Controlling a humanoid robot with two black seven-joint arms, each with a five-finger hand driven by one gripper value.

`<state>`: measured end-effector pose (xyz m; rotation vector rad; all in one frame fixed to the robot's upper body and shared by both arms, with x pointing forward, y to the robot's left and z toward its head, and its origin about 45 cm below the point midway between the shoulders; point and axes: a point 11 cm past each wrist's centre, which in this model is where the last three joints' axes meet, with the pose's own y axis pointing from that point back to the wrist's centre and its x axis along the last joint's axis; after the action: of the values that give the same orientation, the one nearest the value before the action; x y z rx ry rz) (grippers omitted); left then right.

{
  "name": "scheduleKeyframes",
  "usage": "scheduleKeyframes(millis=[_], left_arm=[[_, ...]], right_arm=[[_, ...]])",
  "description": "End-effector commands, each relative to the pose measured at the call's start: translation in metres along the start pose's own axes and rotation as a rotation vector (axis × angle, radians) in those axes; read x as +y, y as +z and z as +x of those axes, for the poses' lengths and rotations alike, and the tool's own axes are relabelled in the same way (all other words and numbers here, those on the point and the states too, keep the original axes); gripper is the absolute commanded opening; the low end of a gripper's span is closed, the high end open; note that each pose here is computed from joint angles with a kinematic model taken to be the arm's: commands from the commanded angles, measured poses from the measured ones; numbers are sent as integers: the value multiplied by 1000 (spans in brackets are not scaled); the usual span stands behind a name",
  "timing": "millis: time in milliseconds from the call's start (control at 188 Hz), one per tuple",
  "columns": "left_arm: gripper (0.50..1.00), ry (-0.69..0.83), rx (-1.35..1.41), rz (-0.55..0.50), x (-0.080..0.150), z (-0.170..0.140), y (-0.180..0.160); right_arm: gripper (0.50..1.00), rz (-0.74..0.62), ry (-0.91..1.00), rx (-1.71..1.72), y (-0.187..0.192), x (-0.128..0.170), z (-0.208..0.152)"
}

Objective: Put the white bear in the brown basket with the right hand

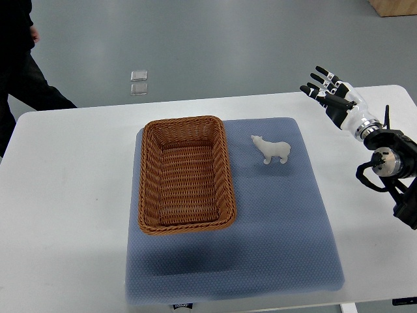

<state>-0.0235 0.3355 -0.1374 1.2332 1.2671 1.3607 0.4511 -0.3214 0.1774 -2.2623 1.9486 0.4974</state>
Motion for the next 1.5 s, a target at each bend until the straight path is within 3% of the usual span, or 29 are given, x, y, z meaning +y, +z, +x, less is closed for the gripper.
scheduleKeyframes(millis=[0, 1494], left_arm=[[1000, -3, -1, -1, 0, -1, 0], [1000, 0, 4, -1, 0, 0, 0]], right_arm=[[924, 0, -1, 0, 0, 0, 0], [926, 5, -4, 8, -5, 1, 4]])
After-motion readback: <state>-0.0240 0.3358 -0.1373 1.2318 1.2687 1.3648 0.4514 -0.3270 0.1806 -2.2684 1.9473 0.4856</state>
